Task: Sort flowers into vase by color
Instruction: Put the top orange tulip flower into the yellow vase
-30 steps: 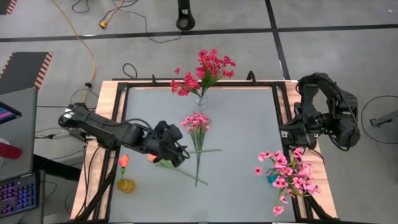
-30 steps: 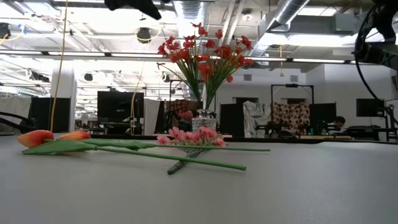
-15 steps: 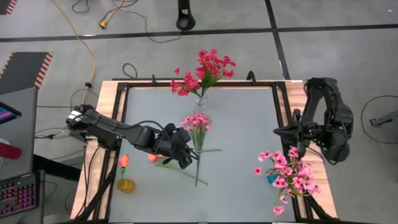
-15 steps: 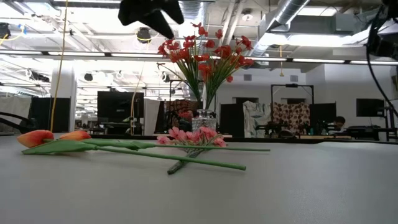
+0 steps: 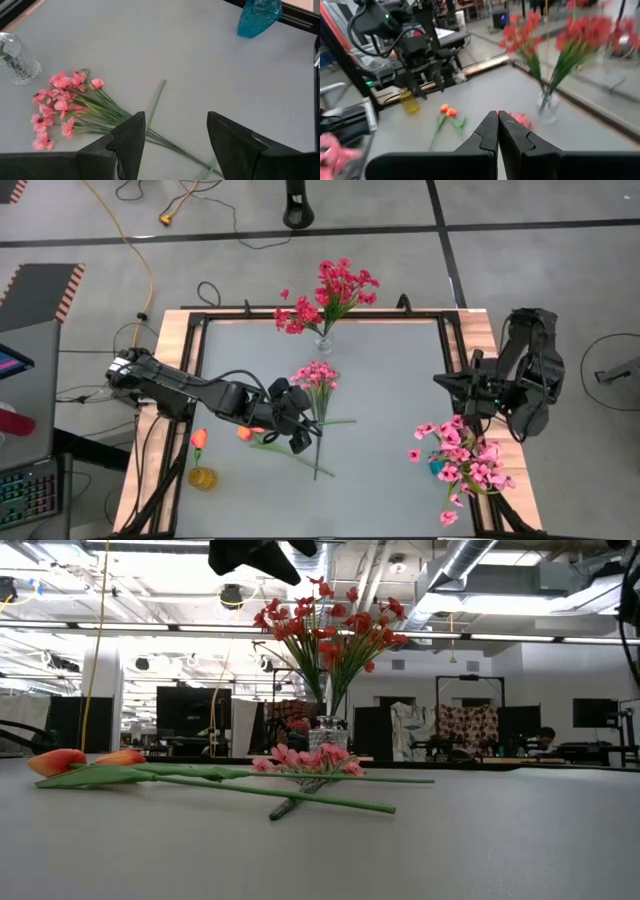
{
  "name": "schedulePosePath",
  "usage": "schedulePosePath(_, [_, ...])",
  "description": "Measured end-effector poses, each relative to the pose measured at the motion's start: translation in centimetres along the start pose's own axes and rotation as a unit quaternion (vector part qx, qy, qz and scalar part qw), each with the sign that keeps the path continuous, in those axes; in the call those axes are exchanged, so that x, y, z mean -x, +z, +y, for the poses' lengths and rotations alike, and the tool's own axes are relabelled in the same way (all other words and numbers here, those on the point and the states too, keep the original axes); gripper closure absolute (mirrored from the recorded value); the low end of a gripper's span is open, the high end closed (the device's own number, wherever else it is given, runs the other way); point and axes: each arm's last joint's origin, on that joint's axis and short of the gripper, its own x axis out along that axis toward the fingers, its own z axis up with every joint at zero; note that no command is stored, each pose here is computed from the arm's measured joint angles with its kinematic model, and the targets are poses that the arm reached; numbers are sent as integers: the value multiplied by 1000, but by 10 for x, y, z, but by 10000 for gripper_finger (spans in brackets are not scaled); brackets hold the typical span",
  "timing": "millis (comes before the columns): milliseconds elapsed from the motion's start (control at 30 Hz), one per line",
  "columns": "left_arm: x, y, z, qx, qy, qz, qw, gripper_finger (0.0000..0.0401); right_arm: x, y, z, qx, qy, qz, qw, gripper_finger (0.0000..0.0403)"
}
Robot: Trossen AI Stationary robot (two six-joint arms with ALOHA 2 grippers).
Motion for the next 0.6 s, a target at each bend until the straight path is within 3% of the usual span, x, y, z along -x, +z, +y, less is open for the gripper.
schedulePosePath(267, [0,0,0,0,-1,-1,1000,201,-13,17,9,91,-15,-2,996,365])
schedulePosePath(600, [0,0,-1,0,-16,10,1000,201,-34,23,-7,116,-33,55,991,364])
